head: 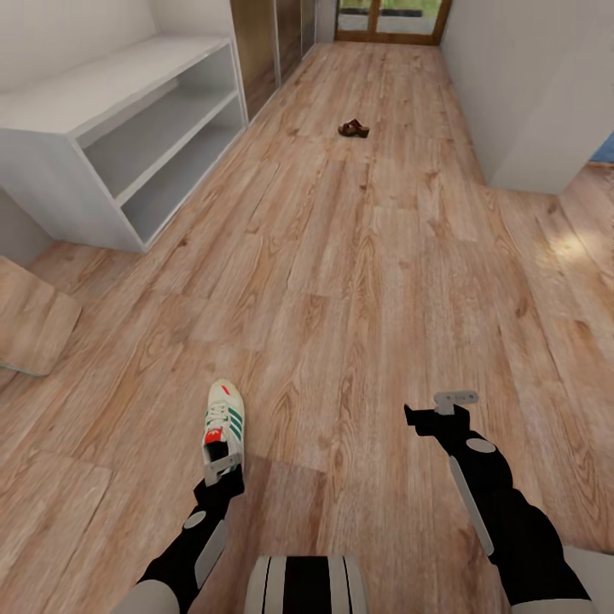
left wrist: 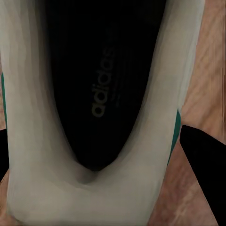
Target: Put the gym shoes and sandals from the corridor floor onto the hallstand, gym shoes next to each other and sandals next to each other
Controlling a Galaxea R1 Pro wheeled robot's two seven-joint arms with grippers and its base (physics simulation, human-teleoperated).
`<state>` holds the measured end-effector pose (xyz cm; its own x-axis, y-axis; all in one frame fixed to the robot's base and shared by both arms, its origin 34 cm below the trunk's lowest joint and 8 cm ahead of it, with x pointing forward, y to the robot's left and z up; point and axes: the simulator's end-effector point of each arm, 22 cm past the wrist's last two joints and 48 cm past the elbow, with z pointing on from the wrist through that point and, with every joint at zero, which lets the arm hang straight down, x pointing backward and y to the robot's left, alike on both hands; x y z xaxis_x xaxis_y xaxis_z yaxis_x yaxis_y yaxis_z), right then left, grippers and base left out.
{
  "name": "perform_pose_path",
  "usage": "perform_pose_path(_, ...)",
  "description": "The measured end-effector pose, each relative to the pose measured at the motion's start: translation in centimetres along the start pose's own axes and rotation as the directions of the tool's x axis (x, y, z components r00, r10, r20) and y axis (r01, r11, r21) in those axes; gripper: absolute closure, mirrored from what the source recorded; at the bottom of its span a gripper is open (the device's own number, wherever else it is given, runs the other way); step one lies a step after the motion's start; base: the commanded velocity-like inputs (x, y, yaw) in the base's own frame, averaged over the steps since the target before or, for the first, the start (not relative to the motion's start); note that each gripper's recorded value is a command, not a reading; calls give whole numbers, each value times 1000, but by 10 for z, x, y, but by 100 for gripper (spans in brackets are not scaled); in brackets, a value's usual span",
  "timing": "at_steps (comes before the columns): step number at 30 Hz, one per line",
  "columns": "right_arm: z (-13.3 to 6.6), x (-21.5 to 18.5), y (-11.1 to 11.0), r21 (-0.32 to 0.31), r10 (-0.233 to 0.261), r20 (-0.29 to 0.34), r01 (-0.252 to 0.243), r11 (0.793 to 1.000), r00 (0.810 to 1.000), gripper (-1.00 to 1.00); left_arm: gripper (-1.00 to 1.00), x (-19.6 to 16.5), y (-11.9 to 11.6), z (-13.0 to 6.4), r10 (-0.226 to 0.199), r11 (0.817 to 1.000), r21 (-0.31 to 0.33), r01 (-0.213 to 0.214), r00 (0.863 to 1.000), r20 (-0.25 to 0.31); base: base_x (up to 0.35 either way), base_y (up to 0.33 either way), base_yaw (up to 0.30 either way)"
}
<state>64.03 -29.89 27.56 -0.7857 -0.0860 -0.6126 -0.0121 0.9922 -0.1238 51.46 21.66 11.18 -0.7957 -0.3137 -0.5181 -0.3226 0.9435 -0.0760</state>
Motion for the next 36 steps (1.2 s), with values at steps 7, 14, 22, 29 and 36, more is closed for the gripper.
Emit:
perform_pose_path(7,-9,-15,1,-2,3,29,-3,1000,1000,-100,100,-9,53,-5,57,998,-36,-57,998,17,0,0,0)
perform_pose_path(14,-7,31,-10,41,-66,-12,66,997,998,-100,100,36,124,-35,222,972,-62,-225,974,-51,0,0,-9)
perform_pose_path(22,-17,34,-10,56,-135,87,131,990,987,-100,100,38,136,-54,239,969,-67,-239,971,-2,0,0,-80)
perform_pose_path(29,-44,104,-4,32,-144,32,143,989,989,-100,100,48,143,-72,241,968,-68,-240,970,14,0,0,-112)
perform_pose_path(36,-65,150,4,4,-134,102,134,991,986,-100,100,47,147,-85,239,969,-70,-237,970,36,0,0,-116)
